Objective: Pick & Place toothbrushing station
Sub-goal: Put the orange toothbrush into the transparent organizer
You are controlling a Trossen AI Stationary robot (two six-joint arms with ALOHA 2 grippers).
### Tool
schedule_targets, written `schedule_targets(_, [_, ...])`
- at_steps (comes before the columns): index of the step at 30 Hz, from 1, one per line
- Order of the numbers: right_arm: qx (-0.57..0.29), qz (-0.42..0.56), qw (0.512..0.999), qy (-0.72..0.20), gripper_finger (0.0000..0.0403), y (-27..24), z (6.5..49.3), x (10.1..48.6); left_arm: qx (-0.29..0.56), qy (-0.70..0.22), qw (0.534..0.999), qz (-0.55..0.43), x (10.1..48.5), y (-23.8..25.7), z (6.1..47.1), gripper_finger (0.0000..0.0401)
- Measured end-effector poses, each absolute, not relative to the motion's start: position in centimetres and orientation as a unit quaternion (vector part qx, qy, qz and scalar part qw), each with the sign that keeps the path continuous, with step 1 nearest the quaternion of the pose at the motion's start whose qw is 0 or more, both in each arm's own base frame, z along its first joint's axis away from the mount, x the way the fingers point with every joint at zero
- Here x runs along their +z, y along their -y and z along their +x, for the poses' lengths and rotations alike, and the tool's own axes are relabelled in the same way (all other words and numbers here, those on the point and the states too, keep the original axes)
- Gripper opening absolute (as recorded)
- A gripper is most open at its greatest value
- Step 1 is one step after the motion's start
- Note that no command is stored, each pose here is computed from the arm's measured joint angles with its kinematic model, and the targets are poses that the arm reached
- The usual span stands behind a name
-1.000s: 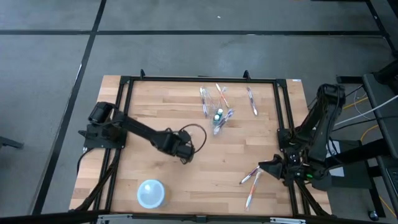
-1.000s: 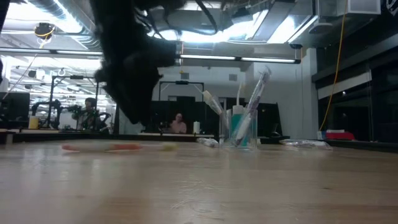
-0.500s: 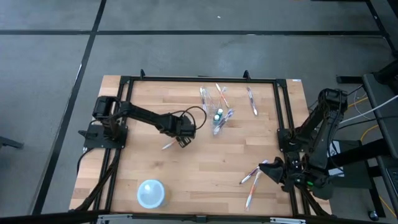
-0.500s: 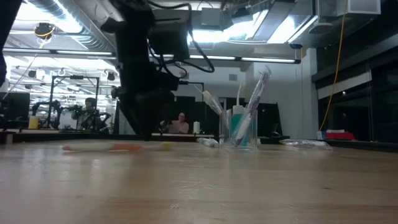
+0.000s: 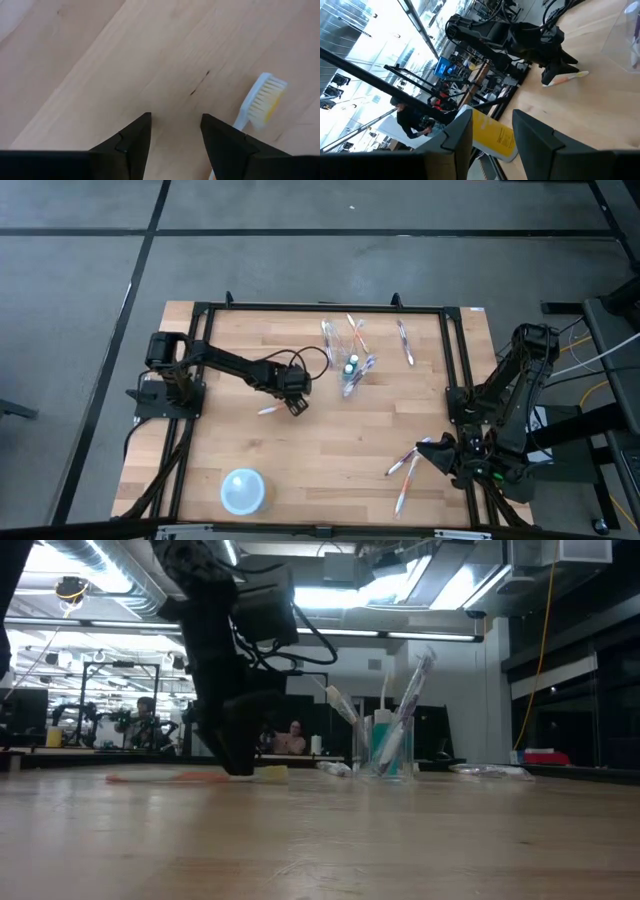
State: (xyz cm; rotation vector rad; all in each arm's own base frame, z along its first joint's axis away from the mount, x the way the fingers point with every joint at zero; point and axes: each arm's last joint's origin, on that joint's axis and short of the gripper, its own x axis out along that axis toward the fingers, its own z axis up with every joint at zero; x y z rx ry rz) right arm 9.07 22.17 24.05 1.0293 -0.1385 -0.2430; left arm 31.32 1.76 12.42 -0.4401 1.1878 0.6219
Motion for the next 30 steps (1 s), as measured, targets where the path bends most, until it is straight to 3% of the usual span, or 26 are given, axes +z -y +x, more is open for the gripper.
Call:
schedule_targets(14, [-0.116, 0.497, 0.857, 0.067, 0.0142, -22.2, 9.1, 24.1, 0.201, -0.535, 0.804, -0.166, 16.1, -2.3, 30.5, 0.0177])
schedule_targets(30, [-0.116, 0.497, 0.857, 0.067, 0.0142, -22.2, 9.1, 24.1, 0.13, -0.504, 0.832, -0.192, 14.6, -1.5, 32.6, 0.0175])
